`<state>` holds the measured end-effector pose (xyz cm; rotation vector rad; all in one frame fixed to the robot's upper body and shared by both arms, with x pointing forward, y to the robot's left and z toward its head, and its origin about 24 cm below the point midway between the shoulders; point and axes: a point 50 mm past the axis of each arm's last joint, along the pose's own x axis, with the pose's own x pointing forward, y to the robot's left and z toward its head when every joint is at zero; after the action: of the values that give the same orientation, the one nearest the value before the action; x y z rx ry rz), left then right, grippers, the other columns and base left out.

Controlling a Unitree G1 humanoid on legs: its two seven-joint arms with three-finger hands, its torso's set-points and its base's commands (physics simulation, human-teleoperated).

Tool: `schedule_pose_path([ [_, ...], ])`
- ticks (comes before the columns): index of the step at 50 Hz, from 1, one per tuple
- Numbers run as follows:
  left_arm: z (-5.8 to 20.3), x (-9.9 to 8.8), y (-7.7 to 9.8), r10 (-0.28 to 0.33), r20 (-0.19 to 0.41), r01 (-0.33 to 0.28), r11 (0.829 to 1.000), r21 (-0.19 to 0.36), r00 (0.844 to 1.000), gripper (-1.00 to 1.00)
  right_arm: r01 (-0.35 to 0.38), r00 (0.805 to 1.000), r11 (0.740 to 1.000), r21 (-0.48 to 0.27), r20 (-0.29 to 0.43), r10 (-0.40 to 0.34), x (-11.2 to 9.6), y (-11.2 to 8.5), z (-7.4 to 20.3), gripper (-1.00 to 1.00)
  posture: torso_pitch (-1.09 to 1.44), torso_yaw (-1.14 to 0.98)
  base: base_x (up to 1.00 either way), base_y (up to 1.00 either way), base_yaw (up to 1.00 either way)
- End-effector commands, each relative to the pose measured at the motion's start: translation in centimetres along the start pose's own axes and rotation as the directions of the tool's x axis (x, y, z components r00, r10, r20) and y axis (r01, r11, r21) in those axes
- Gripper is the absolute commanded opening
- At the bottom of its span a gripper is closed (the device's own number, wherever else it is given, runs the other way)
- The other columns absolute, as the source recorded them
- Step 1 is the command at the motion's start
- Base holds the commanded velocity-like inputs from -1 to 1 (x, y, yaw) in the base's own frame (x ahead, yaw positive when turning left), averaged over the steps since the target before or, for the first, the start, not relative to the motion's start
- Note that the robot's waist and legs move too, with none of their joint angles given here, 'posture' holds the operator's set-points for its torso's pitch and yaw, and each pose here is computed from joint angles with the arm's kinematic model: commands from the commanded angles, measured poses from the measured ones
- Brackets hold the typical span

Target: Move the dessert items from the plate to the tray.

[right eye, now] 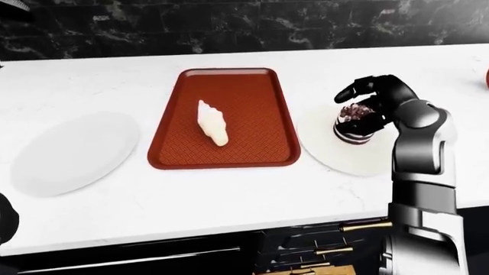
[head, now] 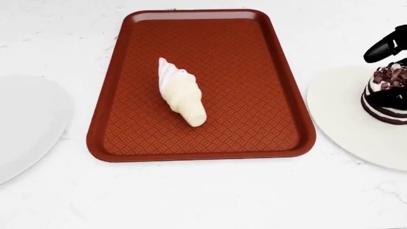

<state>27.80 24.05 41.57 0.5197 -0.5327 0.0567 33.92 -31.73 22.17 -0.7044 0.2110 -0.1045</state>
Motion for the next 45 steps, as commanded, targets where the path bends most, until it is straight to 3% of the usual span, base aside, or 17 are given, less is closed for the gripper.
schedule_pose_path([
  [1,1.5,-0.3,0.7,0.035,0.065,-0.036,0.999,0.016,0.997,1.00,0.078,0.990,0.997,-0.027,0.123,-0.074,-1.0,-2.2,3.0,-0.31,0.00,0.00,0.00,0.00,0.00],
  [16,1.6,-0.2,0.8,0.039,0.067,-0.040,0.999,0.017,0.997,1.00,0.081,0.981,0.996,-0.040,0.182,-0.072,-1.7,-3.3,6.1,-0.42,0.00,0.00,0.00,0.00,0.00],
  [23,1.9,-0.2,0.7,0.041,0.065,-0.042,0.999,0.017,0.997,1.00,0.038,0.971,0.997,-0.059,0.237,-0.023,-1.2,-2.6,8.8,-0.46,0.00,0.00,0.00,0.00,0.00],
  [32,1.6,-0.6,0.8,0.042,0.064,-0.043,0.999,0.018,0.997,1.00,-0.074,0.926,0.993,-0.094,0.363,0.103,0.8,0.1,15.7,-0.46,0.00,0.00,0.00,0.00,0.00],
  [41,1.6,-0.9,1.2,0.046,0.064,-0.047,0.999,0.024,0.997,1.00,-0.178,0.877,0.975,-0.131,0.427,0.218,2.4,4.3,19.0,-0.46,0.00,0.00,0.00,0.00,0.00],
  [45,1.5,-0.9,1.2,0.046,0.062,-0.047,0.999,0.025,0.997,1.00,-0.205,0.860,0.968,-0.142,0.447,0.248,2.5,5.3,20.1,-0.45,0.00,0.00,0.00,0.00,0.00],
])
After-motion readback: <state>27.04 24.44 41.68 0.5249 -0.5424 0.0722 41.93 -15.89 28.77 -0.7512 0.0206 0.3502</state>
